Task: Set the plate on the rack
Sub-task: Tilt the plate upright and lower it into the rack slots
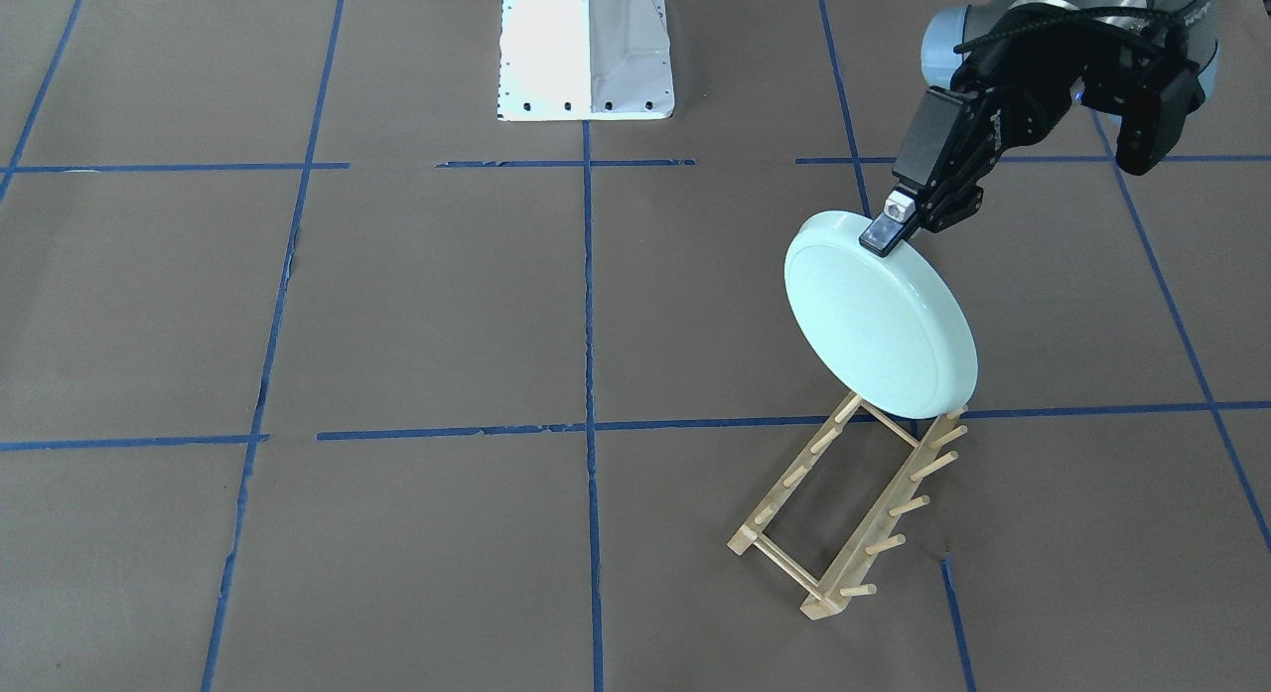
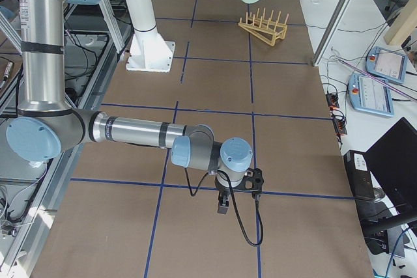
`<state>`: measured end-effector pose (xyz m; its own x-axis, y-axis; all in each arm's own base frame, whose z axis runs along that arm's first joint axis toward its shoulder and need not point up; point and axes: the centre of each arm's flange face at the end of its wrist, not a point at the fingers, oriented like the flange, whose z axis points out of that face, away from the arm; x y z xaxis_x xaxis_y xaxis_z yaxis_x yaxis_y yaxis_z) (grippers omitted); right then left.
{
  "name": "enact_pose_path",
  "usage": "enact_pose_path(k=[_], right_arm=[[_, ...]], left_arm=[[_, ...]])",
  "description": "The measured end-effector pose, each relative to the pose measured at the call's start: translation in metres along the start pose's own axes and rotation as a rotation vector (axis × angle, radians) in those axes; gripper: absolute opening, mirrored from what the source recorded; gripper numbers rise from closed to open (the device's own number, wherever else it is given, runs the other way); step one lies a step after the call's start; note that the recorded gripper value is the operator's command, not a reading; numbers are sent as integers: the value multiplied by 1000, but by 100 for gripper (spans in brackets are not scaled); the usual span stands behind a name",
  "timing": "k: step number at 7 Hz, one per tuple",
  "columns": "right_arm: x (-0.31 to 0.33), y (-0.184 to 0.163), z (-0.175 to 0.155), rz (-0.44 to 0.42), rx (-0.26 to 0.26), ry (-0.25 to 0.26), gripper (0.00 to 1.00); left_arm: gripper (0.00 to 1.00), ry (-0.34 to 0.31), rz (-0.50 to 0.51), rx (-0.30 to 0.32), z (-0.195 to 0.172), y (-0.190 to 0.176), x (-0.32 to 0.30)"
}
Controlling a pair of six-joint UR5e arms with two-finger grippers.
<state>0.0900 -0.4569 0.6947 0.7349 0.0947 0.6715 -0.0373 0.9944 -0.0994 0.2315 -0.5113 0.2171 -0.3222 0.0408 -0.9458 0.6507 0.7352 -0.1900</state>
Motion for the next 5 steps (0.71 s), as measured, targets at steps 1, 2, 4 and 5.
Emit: enact_pose_path(k=[1,2,4,5], right_arm=[[0,0,0,0,0,0,100],[0,0,0,0,0,0,100],[0,0,0,0,0,0,100],[0,0,0,0,0,0,100]], left_arm=[[0,29,-25,37,13,-9,-14],[0,35,-36,75,33,-18,-23],[0,15,-46,146,69,-33,-36],[0,7,-60,175,80,-39,-39]])
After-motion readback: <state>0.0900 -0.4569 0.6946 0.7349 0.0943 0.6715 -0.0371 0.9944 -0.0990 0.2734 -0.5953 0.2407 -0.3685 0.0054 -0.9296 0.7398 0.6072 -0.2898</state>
